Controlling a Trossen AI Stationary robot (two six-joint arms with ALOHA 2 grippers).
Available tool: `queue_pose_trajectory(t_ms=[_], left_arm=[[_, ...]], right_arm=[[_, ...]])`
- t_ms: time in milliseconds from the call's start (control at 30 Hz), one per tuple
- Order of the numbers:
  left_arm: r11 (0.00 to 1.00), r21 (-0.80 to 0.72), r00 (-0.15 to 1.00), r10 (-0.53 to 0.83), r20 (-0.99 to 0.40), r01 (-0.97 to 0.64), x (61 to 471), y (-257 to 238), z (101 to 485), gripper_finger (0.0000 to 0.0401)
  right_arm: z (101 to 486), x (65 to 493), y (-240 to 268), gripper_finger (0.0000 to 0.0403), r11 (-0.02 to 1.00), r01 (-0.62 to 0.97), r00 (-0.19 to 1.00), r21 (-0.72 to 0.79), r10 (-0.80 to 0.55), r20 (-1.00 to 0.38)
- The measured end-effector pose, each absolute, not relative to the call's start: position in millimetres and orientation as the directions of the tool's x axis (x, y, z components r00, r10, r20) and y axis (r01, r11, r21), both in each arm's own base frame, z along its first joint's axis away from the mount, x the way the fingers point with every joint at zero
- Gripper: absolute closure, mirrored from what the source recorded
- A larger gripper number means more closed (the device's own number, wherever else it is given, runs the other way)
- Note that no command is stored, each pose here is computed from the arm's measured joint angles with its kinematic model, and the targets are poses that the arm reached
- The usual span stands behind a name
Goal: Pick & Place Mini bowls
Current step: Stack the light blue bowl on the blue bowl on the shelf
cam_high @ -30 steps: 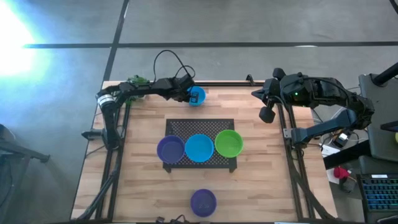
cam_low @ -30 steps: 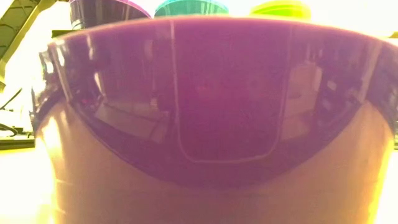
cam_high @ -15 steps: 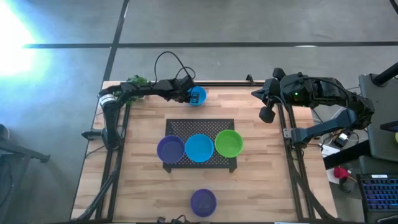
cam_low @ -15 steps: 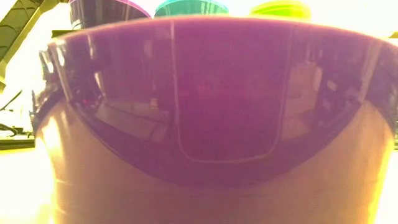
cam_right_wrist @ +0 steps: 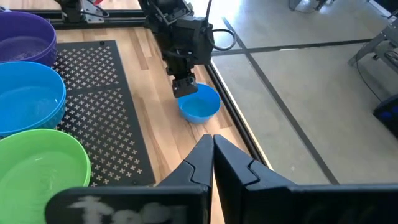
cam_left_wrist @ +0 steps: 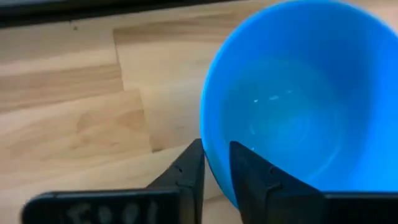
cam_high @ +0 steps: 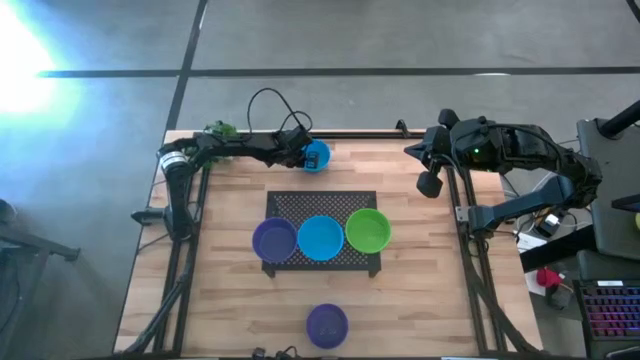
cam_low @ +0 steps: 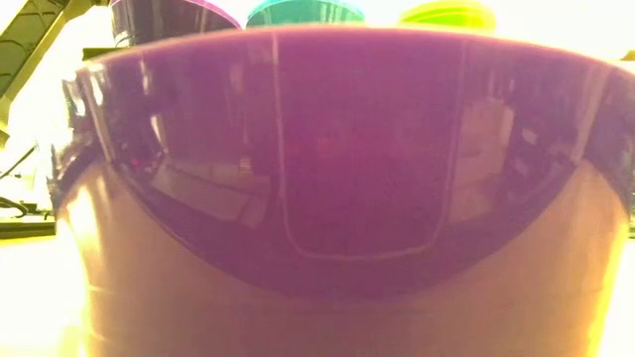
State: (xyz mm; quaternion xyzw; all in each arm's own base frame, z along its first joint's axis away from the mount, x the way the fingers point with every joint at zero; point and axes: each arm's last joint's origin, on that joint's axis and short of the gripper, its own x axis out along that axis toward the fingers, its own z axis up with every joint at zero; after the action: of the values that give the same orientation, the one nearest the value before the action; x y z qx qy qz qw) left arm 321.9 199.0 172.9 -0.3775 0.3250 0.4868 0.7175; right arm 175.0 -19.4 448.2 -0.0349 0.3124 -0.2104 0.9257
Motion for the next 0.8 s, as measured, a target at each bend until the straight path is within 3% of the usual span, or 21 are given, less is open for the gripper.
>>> queue_pose_trajectory(t_ms=[167, 400, 800], left_arm=[[0.266, -0.199, 0.307, 0.472, -0.827, -0.943, 321.9, 199.6, 173.0, 0.0392], [0.303, -0.179, 0.314, 0.493, -0.811, -0.936, 318.6, 198.2, 184.2, 0.0399], [0.380, -0.241, 0.440, 0.619, -0.651, -0.893, 283.0, 171.9, 281.9, 0.0400]], right_arm=[[448.2, 175.0, -19.4, 0.0394, 0.909, 0.370, 0.716, -0.193, -0.411, -0.564], [448.2, 175.0, -19.4, 0.0394, 0.909, 0.369, 0.716, -0.194, -0.411, -0.564], [448.2, 175.0, -19.3, 0.0394, 0.909, 0.368, 0.716, -0.195, -0.411, -0.564]])
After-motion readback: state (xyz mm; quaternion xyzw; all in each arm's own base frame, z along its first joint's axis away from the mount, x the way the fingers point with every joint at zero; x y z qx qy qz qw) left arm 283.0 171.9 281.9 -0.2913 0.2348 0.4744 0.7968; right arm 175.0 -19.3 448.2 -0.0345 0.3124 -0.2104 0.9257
